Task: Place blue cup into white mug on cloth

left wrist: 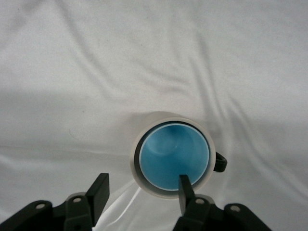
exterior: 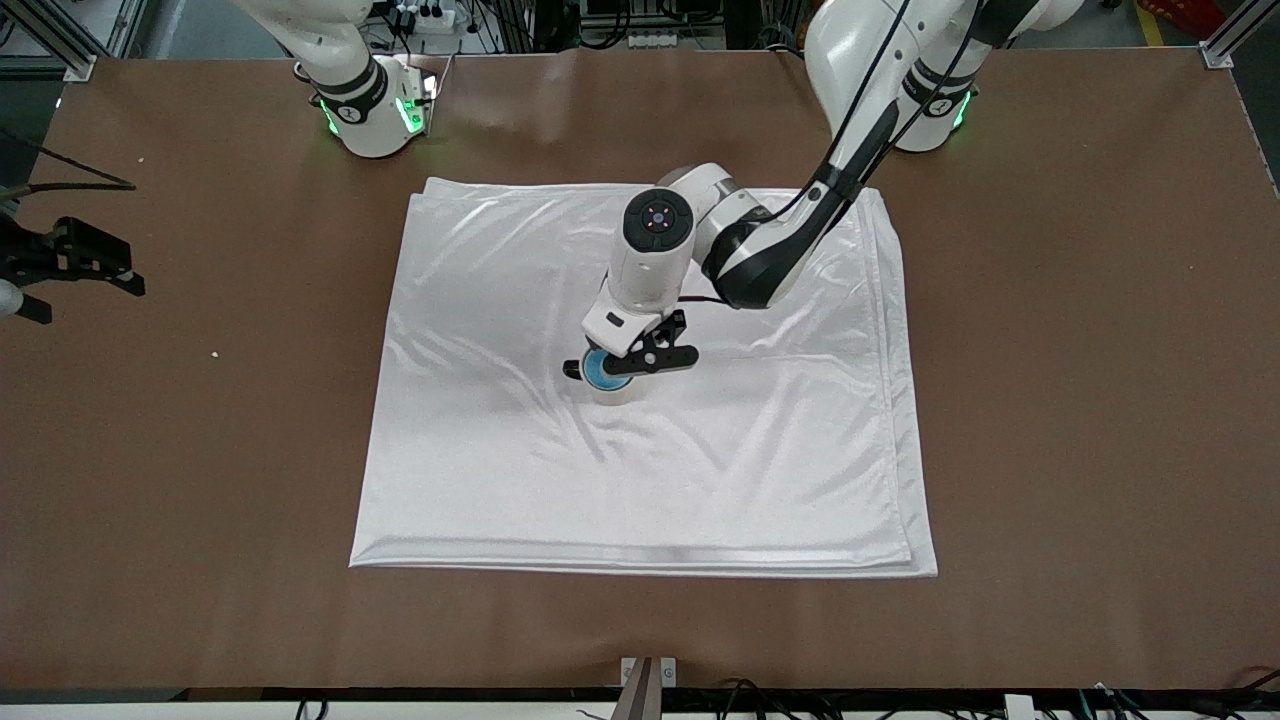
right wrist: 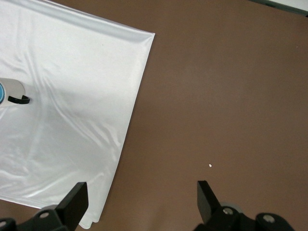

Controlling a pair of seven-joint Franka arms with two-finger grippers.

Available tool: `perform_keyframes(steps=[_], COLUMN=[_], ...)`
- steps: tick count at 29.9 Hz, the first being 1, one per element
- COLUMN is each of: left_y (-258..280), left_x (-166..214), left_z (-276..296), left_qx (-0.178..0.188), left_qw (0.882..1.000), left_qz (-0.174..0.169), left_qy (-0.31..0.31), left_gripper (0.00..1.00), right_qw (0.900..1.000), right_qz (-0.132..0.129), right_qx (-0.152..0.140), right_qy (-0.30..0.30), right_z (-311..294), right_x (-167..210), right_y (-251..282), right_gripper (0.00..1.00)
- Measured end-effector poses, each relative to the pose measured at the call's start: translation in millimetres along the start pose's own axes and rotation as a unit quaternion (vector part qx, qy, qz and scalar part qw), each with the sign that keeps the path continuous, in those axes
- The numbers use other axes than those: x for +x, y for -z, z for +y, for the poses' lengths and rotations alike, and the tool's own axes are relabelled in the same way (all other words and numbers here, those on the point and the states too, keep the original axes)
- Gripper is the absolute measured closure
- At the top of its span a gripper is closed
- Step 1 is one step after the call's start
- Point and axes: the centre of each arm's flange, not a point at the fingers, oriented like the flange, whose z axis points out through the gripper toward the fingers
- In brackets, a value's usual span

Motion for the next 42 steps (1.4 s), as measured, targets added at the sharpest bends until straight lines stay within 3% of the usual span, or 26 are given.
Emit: perform_keyframes(steps=[1, 2, 5, 8, 16, 26, 31, 42], left_y=[1.1, 2.6, 8.3, 16.7, 68.7, 167.2, 206.8, 266.1], left_x=[0.5, 1.1, 3.9, 6.7, 18.2, 79.8, 103.3, 153.8], left_z=[0.5, 1.0, 2.2, 2.8, -13.8, -85.2, -124.6, -224.8], left_qx=[-0.001, -0.002, -0.006, -0.008, 0.024, 0.034, 0.056, 0.082], left_qw=[1.0, 1.0, 1.0, 1.0, 1.0, 0.996, 0.995, 0.994], left_qz=[0.001, 0.002, 0.007, 0.012, 0.013, 0.044, 0.067, 0.066], left_qy=[0.0, 0.0, 0.0, 0.0, 0.01, 0.067, 0.042, -0.028], left_gripper=[0.3, 0.22, 0.08, 0.0, 0.0, 0.0, 0.0, 0.0], right_qw=[1.0, 1.0, 0.999, 0.998, 0.997, 0.997, 0.996, 0.994], right_qz=[0.001, 0.002, 0.002, 0.002, -0.003, -0.004, -0.004, 0.001], right_qx=[-0.001, -0.001, -0.003, -0.003, -0.007, -0.012, -0.015, -0.022], right_qy=[-0.006, -0.014, -0.039, -0.059, -0.079, -0.082, -0.091, -0.108], right_z=[-2.4, -5.2, -11.6, -18.7, -40.4, -53.3, -48.9, -38.9], right_x=[-0.4, -0.8, -2.5, -3.4, -9.5, -17.5, -25.2, -49.0], right_y=[1.6, 3.4, 7.1, 9.6, 7.6, 7.4, 4.0, -5.1], right_gripper=[0.0, 0.0, 0.0, 0.0, 0.0, 0.0, 0.0, 0.0])
